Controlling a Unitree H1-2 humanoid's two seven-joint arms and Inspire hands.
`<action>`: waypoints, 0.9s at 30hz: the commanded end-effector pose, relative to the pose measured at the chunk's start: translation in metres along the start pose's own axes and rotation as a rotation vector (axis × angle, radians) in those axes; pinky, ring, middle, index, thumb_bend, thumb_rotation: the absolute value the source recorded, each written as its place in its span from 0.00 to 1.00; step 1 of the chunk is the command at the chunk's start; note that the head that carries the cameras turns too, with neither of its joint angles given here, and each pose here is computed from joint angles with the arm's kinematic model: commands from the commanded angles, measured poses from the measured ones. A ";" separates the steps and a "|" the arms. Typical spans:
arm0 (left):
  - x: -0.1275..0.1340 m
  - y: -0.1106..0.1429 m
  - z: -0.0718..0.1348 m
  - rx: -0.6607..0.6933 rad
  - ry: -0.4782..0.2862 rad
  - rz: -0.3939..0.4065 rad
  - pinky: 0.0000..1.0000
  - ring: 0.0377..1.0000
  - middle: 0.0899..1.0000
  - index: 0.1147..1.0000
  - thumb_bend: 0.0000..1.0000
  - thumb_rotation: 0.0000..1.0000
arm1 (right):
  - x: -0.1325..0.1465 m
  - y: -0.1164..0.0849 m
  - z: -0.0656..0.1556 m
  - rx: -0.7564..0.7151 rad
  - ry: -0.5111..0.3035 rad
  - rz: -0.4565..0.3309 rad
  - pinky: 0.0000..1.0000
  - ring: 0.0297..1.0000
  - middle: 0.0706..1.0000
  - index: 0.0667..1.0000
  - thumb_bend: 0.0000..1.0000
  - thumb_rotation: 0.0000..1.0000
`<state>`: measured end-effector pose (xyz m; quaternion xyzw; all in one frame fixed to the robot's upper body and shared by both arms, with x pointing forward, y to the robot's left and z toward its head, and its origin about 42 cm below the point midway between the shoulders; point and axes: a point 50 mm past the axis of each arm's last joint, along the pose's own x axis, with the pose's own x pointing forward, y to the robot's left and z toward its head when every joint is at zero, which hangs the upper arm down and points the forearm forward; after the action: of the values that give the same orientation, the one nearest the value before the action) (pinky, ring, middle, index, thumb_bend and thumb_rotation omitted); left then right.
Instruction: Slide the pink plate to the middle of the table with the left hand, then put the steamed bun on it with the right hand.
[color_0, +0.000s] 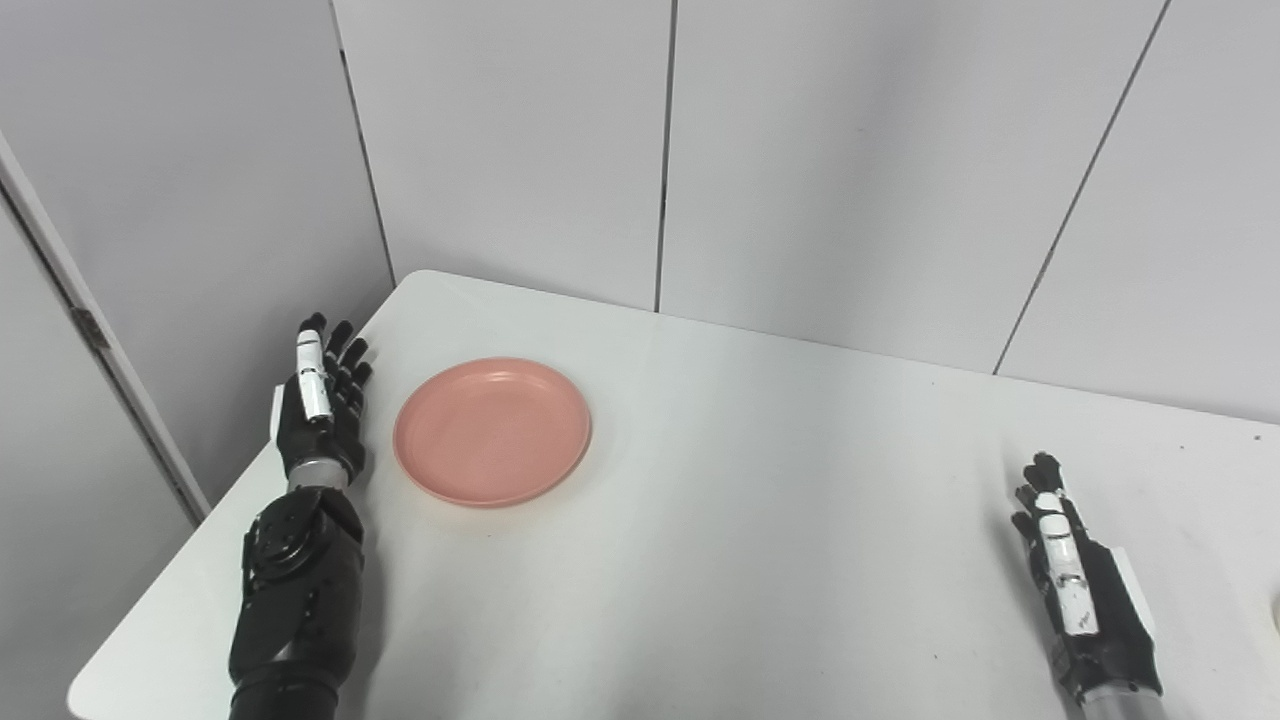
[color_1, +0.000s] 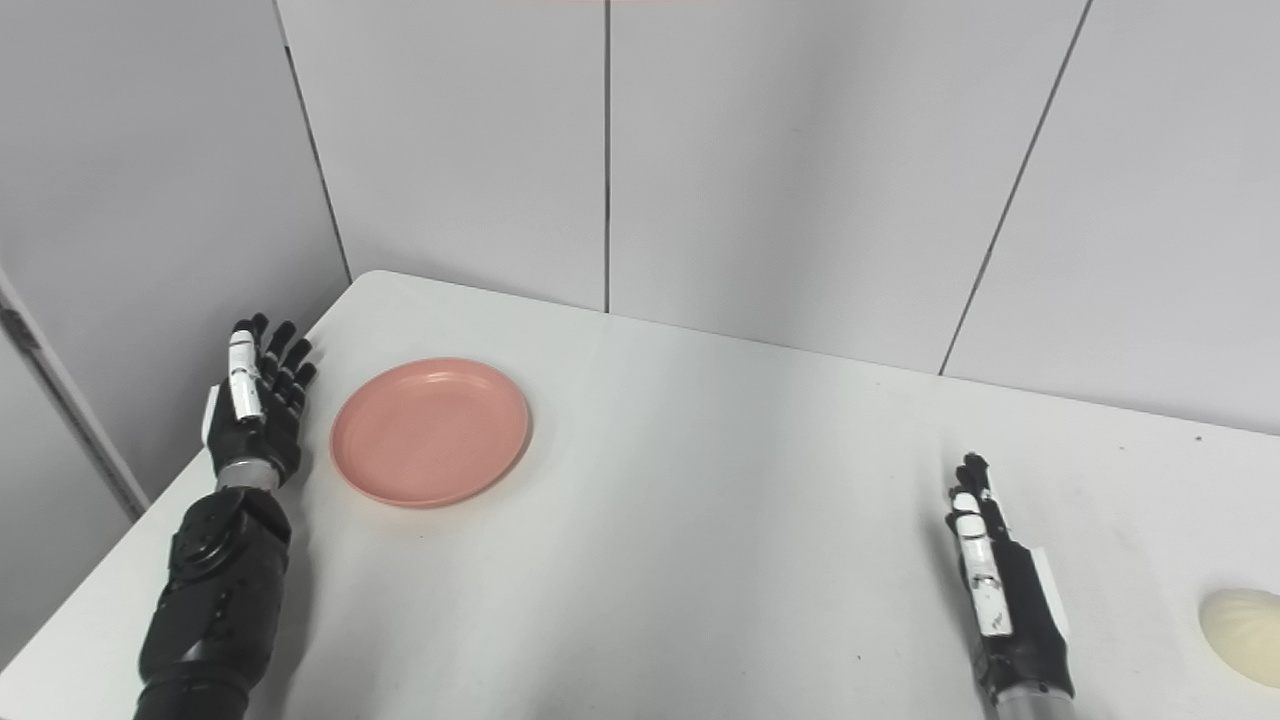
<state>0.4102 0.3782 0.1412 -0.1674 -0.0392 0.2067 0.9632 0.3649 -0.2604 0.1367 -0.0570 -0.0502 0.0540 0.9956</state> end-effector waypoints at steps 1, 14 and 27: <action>-0.001 -0.015 -0.014 0.000 0.060 -0.032 0.94 0.93 0.94 0.95 0.40 1.00 | -0.002 -0.001 0.001 -0.001 0.005 -0.003 1.00 1.00 1.00 1.00 0.14 1.00; -0.016 -0.068 -0.036 0.036 0.135 -0.169 0.96 0.92 0.93 0.94 0.40 1.00 | -0.002 0.001 0.001 -0.017 0.009 -0.004 1.00 1.00 1.00 1.00 0.15 1.00; -0.045 -0.113 -0.044 0.093 0.185 -0.343 0.97 0.91 0.92 0.93 0.41 1.00 | -0.002 0.007 0.000 -0.001 0.002 -0.010 1.00 0.99 1.00 1.00 0.15 1.00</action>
<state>0.4218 0.2545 0.1446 -0.1312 0.0041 0.0353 0.9907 0.3643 -0.2561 0.1361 -0.0572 -0.0503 0.0483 0.9959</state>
